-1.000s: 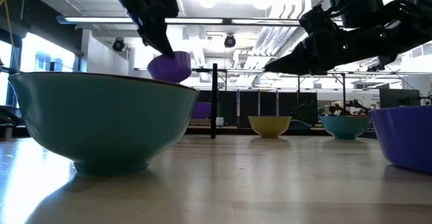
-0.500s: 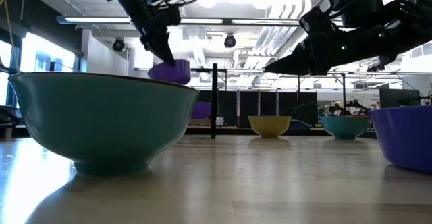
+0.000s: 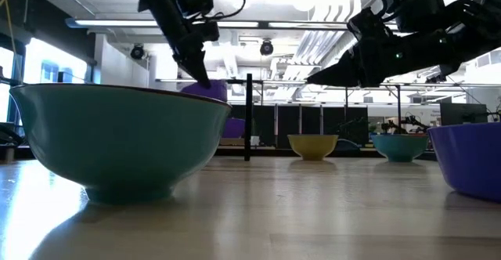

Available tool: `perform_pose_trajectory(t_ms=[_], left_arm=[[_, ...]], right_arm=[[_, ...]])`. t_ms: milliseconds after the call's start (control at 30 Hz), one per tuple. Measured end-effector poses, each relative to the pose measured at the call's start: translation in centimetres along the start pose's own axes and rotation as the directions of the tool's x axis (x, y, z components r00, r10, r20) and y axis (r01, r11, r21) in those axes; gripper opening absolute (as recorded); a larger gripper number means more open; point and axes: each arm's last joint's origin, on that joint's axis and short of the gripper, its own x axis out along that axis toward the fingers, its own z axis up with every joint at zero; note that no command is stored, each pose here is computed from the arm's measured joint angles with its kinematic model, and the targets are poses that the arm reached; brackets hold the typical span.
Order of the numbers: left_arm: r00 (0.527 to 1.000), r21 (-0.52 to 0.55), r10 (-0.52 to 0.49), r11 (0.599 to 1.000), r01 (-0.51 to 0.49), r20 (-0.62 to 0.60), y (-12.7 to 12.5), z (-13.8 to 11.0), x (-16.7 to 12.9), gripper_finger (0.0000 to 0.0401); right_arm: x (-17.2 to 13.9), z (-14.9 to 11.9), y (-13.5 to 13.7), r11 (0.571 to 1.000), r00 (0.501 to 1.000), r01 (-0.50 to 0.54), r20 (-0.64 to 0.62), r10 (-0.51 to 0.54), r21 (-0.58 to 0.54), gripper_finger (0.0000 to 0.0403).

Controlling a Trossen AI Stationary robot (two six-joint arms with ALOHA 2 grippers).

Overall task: Pick & Place Mini bowls
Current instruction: Stack the left violet bowl on top of the other violet bowl on the shelf

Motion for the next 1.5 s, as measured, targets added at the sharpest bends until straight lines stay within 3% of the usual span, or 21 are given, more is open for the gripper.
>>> perform_pose_trajectory(t_ms=[233, 400, 667, 1033, 1500], left_arm=[[1.000, 0.023, 0.013, 1.000, -0.013, 0.012, 0.6, 1.4, 0.0, 0.0000], [0.995, 0.038, 0.028, 0.999, -0.031, 0.092, 0.9, 2.3, -0.2, 0.0000], [0.986, -0.036, -0.033, 0.999, 0.040, 0.164, 2.6, 2.3, 0.2, 0.0000], [0.994, -0.025, -0.050, 0.998, 0.053, 0.100, 3.0, 1.9, 4.6, 0.0000], [0.999, -0.004, -0.008, 1.000, 0.008, 0.053, 3.2, 1.6, 5.4, 0.0000]], right_arm=[[0.0, 0.0, 0.0, 1.000, 1.000, 0.000, 0.000, 0.000, -0.001, 0.0000], [0.0, 0.0, 0.0, 1.000, 1.000, 0.000, 0.000, 0.000, -0.003, 0.0000], [0.0, 0.0, 0.0, 1.000, 1.000, -0.001, 0.000, 0.001, -0.003, 0.0000], [0.0, 0.0, 0.0, 1.000, 1.000, -0.001, 0.000, 0.001, -0.003, 0.0000], [0.0, 0.0, 0.0, 1.000, 1.000, -0.001, 0.000, 0.001, -0.004, 0.0000]])
